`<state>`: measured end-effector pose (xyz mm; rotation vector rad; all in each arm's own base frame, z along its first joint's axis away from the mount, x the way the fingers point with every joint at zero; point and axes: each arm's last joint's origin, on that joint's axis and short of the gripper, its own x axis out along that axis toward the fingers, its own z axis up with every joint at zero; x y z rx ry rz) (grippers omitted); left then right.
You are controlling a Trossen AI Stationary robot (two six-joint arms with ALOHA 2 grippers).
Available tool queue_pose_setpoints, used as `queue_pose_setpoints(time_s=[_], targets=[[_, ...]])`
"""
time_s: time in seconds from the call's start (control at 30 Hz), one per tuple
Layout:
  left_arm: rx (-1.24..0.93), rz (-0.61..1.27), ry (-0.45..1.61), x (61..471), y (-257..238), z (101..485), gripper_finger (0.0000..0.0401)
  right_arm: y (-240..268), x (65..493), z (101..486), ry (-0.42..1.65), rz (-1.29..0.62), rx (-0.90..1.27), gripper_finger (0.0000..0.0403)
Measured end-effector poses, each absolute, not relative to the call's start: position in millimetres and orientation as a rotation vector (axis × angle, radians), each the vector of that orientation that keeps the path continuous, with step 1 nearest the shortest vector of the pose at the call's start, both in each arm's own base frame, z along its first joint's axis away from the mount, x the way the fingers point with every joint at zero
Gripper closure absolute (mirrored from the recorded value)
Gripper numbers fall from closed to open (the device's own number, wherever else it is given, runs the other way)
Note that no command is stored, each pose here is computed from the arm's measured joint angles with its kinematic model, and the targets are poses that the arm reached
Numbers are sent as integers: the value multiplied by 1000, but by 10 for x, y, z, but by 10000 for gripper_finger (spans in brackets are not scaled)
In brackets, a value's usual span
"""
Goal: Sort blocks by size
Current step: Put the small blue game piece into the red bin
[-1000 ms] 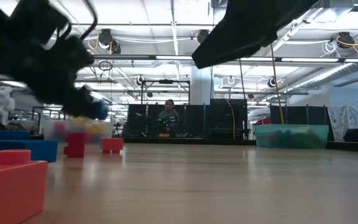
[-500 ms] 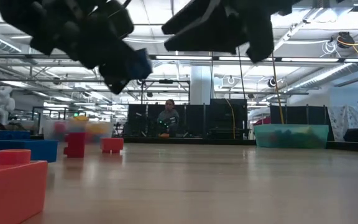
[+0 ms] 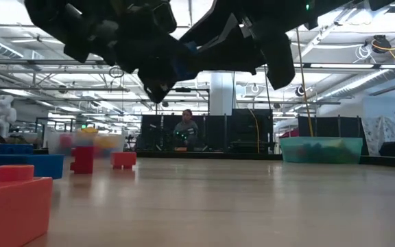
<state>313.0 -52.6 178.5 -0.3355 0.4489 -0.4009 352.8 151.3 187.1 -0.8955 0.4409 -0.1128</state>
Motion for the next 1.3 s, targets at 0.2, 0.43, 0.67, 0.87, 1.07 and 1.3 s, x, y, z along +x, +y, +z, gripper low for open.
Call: queue_pose_setpoints(time_s=[0.2,0.43,0.67,0.87,1.07,1.3], targets=[[-339,-419,442,3161,-535,1818,256,1498,3511,1833,480,-116,-882,267],[-360,-416,451,3163,-537,1821,201,1522,3498,1840,473,-118,-840,328],[-321,-410,441,3168,-463,1835,143,1602,3351,1969,478,-115,-611,321],[-226,-239,536,3079,-360,1818,129,1570,2961,2258,616,-83,-235,318],[-96,-18,695,2950,-383,1709,128,1634,2491,2473,828,55,93,320],[35,162,781,2843,-490,1629,127,1857,2000,2591,1002,99,351,319]])
